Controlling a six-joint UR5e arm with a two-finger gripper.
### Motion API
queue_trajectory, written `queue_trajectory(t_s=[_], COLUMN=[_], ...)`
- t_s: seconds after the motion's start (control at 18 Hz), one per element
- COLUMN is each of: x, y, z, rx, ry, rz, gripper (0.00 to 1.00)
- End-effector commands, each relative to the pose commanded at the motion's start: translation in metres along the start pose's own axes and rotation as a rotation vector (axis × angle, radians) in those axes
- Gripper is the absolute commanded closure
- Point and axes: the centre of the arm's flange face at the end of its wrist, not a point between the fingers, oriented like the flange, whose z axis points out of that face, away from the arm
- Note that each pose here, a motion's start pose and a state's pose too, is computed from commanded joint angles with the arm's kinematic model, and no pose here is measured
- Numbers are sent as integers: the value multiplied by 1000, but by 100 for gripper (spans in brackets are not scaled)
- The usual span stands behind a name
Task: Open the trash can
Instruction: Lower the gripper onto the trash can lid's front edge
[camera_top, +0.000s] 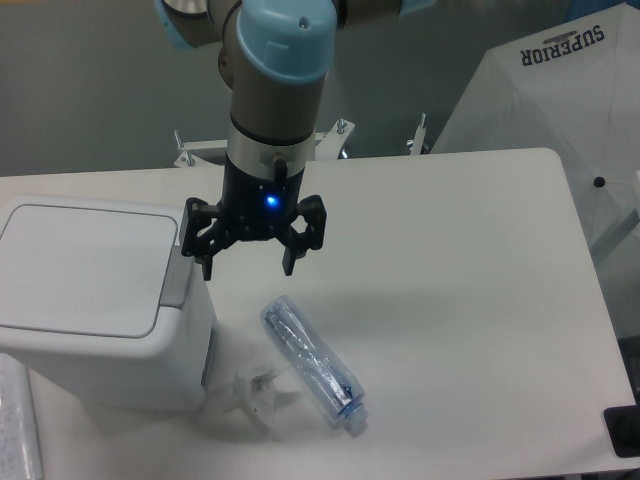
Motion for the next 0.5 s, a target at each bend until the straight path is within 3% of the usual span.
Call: queue_trajectory(t_s=[0.5], x=[8], y=[3], z=[3], rx=[-6], ry=[5], rz=[9], gripper=[0])
